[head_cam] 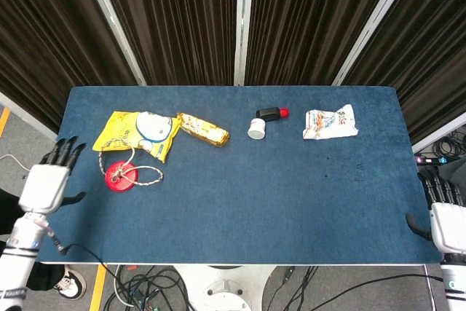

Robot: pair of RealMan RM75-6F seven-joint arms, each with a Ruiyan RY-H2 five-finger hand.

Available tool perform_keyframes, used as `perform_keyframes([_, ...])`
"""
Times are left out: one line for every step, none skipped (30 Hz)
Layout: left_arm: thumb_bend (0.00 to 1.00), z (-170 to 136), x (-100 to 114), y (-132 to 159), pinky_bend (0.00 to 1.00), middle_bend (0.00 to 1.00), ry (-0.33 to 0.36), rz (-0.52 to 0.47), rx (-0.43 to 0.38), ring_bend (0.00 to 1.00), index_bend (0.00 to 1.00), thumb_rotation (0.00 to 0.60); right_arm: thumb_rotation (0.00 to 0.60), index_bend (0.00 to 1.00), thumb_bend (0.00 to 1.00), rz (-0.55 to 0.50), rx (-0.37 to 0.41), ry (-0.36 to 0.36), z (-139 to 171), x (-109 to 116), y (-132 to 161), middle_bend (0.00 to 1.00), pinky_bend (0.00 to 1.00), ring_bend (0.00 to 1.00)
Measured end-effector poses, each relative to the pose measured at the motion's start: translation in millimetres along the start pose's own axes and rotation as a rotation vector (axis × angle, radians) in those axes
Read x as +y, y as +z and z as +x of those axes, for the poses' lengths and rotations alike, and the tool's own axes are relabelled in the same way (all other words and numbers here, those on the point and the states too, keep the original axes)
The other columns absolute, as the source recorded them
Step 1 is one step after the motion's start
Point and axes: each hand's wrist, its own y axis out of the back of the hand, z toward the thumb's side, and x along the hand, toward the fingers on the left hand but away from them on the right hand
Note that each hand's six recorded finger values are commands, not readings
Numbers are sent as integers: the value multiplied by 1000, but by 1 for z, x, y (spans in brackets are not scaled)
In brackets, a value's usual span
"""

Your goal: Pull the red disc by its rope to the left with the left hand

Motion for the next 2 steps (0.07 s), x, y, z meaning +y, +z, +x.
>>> perform_keyframes([125,-9,-4,-7,249,10,6,3,23,0,87,600,600,0,214,1,3,1,2,-1,1,0,0,0])
perform_keyframes([127,-18,-10,-14,248,10,7,7,43,0,87,600,600,0,214,2,6,1,4,-2,2,0,0,0])
